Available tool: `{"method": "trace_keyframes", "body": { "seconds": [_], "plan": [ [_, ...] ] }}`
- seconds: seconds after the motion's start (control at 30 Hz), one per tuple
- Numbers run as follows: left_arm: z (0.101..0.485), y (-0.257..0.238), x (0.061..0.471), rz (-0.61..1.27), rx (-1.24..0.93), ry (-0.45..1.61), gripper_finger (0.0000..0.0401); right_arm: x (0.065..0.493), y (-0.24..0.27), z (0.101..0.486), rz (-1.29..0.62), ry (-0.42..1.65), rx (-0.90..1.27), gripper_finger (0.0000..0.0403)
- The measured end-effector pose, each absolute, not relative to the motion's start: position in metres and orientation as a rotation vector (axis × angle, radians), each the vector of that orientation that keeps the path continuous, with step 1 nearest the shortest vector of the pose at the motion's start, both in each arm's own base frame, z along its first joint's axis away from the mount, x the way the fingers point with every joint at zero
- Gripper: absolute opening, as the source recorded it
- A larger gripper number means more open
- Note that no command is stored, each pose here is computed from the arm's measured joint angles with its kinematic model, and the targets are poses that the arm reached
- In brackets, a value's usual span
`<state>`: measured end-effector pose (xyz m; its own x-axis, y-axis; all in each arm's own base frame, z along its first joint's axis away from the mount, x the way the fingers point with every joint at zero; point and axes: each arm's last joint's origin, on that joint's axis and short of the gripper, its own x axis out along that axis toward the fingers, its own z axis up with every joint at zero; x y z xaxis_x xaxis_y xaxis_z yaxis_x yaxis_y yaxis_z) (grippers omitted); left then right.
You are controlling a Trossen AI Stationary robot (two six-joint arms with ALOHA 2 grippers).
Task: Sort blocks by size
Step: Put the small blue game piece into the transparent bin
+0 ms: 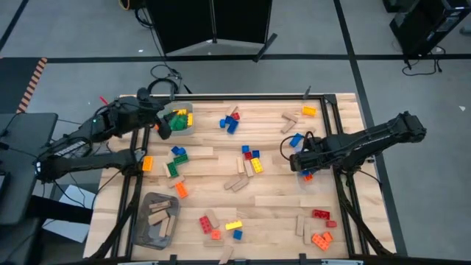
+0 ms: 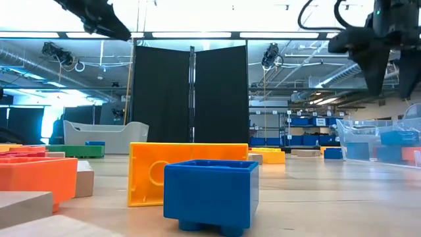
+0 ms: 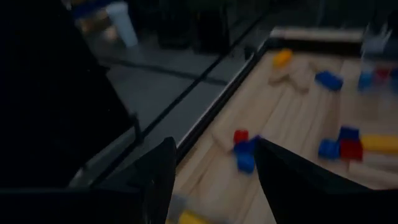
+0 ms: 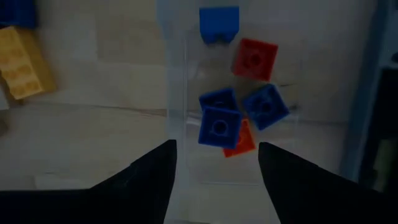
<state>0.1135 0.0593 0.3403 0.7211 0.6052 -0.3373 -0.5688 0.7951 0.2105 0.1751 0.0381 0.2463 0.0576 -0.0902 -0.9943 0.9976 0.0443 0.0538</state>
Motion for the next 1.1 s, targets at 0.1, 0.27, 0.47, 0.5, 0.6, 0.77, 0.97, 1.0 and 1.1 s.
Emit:
{"method": "trace_keyframes", "body": {
  "seconds": [0.1,0.27,0.47,0.5,0.6,0.77,0.97,1.0,1.1],
  "plan": [
    [0.345,0.058,0.11,0.644,0.051,0.576,0.0224,0.176,0.039,0.255,-1.162,1.112,1.106,0.0241],
    [0.343,0.061,0.118,0.701,-0.186,0.87,0.0224,0.177,0.038,0.261,-1.114,1.109,1.044,0.0239],
    [0.323,0.072,0.142,0.788,-0.352,1.21,0.0224,0.177,0.038,0.262,-1.066,1.134,0.974,0.024],
    [0.317,0.074,0.147,0.793,-0.373,1.259,0.0224,0.177,0.038,0.262,-1.057,1.14,0.963,0.024],
    [0.301,0.078,0.159,0.794,-0.419,1.364,0.0224,0.177,0.038,0.262,-1.029,1.158,0.928,0.0239],
    [0.283,0.074,0.172,0.772,-0.501,1.434,0.0224,0.177,0.038,0.262,-0.988,1.182,0.876,0.0236],
    [0.28,0.056,0.18,0.833,-0.584,1.369,0.0224,0.177,0.04,0.262,-0.96,1.182,0.816,0.0237],
    [0.28,0.053,0.181,0.833,-0.589,1.36,0.0224,0.177,0.04,0.262,-0.953,1.184,0.803,0.0237],
    [0.28,0.042,0.185,0.836,-0.603,1.344,0.0224,0.176,0.042,0.262,-0.938,1.183,0.769,0.0235]
  ]
}}
